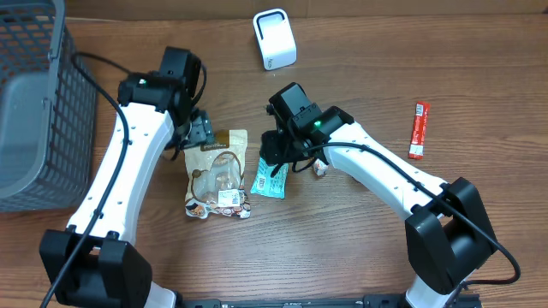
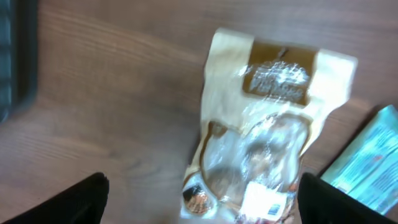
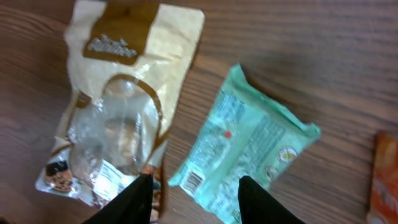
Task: Scan the item barcode
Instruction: 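Reach the left gripper down to the PanTree bag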
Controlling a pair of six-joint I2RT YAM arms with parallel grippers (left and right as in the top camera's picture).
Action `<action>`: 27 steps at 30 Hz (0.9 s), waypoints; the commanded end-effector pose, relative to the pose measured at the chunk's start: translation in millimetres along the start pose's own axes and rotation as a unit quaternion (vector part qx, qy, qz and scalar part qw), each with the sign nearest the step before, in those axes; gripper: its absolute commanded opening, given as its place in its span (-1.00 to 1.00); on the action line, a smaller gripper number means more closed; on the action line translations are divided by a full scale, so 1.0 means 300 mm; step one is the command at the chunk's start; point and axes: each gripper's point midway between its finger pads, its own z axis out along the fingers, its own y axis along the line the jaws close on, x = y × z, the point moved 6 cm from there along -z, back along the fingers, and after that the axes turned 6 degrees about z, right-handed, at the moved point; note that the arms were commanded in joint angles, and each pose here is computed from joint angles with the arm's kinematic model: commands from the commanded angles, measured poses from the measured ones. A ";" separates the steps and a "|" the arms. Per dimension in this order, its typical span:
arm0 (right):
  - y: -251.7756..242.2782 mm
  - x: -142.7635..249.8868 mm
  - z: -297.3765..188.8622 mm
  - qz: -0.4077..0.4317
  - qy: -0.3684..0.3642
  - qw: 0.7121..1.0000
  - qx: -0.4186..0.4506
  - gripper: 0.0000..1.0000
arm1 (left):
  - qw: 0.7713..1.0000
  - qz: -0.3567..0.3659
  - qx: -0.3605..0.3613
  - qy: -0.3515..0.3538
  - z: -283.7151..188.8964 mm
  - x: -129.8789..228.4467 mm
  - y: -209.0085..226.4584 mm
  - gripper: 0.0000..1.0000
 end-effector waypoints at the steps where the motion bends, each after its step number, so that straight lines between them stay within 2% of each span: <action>1: 0.040 0.009 0.009 -0.003 -0.002 1.000 -0.020 -0.09 | 0.997 -0.022 0.043 0.061 0.030 0.062 0.008 0.72; 6: 0.069 -0.008 0.013 -0.017 -0.029 0.999 -0.022 -0.09 | 0.986 0.004 0.076 0.147 0.086 0.174 -0.016 0.58; 14: 0.032 -0.018 0.012 -0.013 -0.045 0.999 0.021 -0.07 | 0.972 0.041 0.051 0.225 0.208 0.345 -0.044 0.69; 18: 0.016 -0.017 0.011 -0.012 -0.048 0.998 0.041 -0.01 | 0.973 0.028 0.049 0.223 0.266 0.371 -0.047 0.56; 22: 0.015 -0.017 0.011 -0.012 -0.049 0.998 0.042 0.00 | 0.981 0.027 0.047 0.187 0.325 0.355 -0.053 0.47; 27: 0.013 -0.015 0.011 -0.012 -0.047 0.998 0.043 0.00 | 0.992 0.033 -0.012 0.121 0.351 0.293 -0.018 0.25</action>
